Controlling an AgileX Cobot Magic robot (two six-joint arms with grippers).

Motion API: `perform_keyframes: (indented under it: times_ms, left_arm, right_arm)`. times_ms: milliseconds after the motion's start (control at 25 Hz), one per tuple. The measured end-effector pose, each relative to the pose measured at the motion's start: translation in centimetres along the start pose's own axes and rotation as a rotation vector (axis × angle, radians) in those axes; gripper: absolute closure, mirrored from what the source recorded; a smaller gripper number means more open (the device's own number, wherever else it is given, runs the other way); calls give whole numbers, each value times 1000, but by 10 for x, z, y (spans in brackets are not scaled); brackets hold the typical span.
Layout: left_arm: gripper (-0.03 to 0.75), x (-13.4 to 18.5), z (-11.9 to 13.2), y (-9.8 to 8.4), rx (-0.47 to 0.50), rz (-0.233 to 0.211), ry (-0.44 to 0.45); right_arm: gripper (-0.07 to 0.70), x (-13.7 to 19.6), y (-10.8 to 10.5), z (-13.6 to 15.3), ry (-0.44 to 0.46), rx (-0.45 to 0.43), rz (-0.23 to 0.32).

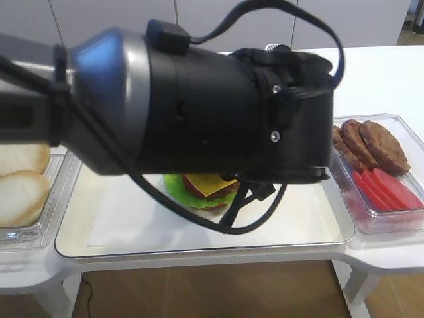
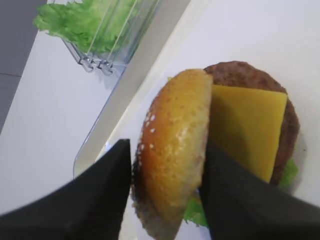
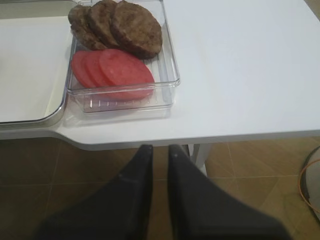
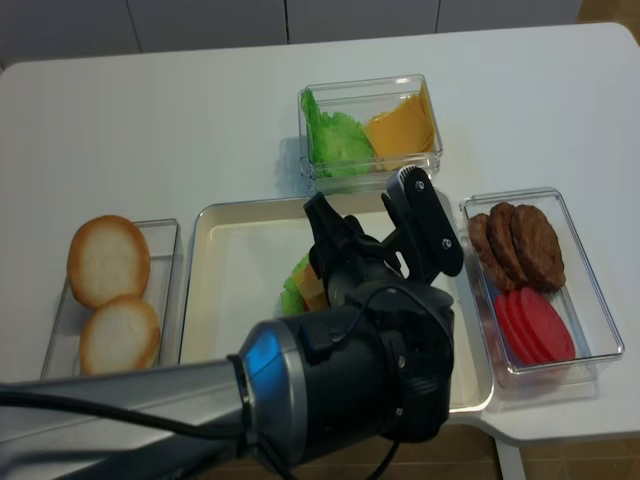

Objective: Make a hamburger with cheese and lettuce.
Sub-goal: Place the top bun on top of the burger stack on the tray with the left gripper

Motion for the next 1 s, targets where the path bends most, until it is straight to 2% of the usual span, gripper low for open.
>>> perform_keyframes:
  times_ms: [440, 680, 1000]
  left_arm:
    - [398, -1, -5, -7, 17, 5, -7]
    - [347, -2, -5, -9, 31, -1, -9]
    - [328, -2, -5, -12, 46, -14, -9]
  right_arm:
    - [549, 0, 0, 0, 0, 0, 0]
    - [549, 0, 0, 0, 0, 0, 0]
    - [549, 0, 0, 0, 0, 0, 2]
Point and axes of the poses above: a point on each arm's last joint axis where the gripper is mounted, z pointing out along that axis toward the gripper, y along the wrist's bending axis when the last joint is at zero, x = y × z, the point moved 7 cm from there along z, pointing out along that axis toward the gripper, and after that the axes turned 10 degrees about z, right-handed, at the moved point
